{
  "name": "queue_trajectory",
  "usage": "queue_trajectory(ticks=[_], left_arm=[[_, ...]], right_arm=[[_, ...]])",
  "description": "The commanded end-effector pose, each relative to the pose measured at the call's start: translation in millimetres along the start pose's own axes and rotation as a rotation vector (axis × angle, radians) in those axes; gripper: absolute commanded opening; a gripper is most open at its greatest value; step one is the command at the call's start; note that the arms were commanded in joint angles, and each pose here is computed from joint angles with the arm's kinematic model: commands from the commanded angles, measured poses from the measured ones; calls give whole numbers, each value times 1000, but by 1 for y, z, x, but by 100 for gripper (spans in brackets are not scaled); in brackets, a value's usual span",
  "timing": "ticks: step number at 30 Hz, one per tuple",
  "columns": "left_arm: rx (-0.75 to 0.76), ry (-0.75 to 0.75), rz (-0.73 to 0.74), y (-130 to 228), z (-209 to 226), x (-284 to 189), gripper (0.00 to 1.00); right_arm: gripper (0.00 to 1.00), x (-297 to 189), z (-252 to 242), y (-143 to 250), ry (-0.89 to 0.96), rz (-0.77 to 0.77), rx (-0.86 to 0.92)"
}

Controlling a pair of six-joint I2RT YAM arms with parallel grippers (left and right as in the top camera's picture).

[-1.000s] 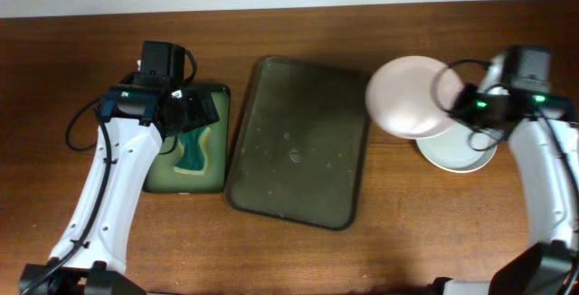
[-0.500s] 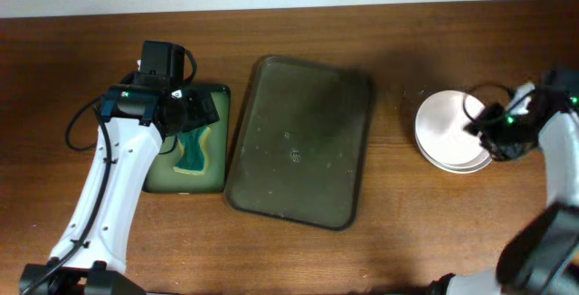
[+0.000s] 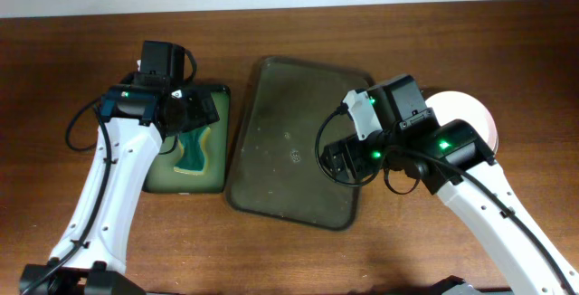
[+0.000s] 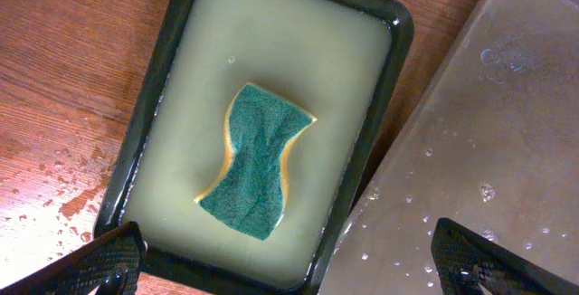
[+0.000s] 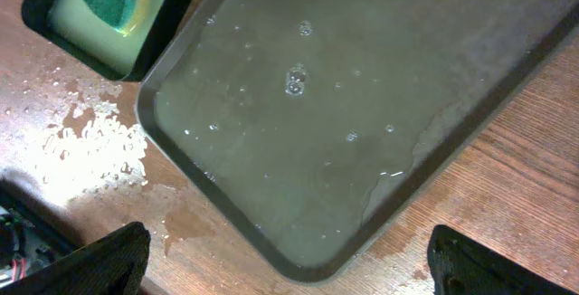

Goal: Clean dirty plates on tray and stack at the side

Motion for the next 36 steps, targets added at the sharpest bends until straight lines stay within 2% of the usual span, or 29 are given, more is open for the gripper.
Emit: queue_trajectory(ticks=[1, 4, 6, 12, 14, 18, 19, 32, 36], left_arm=[[-15, 9, -19, -4, -1, -5, 99], [-15, 9, -19, -4, -1, -5, 99], [-15, 9, -19, -4, -1, -5, 99], [-15, 9, -19, -4, -1, -5, 99], [-15, 9, -19, -4, -1, -5, 99], [-15, 9, -19, -4, -1, -5, 99], [-15, 9, -19, -4, -1, -5, 99], [-15, 9, -19, -4, -1, -5, 99], [2, -72, 37, 13, 12, -7, 99]], right_arm=[[98, -28, -10, -17, 62, -157, -21], [98, -106, -16, -26, 202, -490, -157], [98, -129, -28, -4, 278, -604, -153], [98, -63, -71, 79, 229, -870, -123], [98, -37, -92, 107, 235, -930, -17], [98, -15, -109, 113, 254, -1000, 20], [98, -12, -112, 107, 249, -1078, -3], [98, -3, -115, 109, 249, -1077, -3], [98, -3, -115, 109, 249, -1077, -3]])
Point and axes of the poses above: each gripper's point midway between its finger pads, its own x axis out along the fingers, its own z axis along the line the jaws close on, y = z × x, the point moved 4 cm from there along -x, back along the fingers, and after that the axes turned 7 degrees about x, right-handed, at the moved point
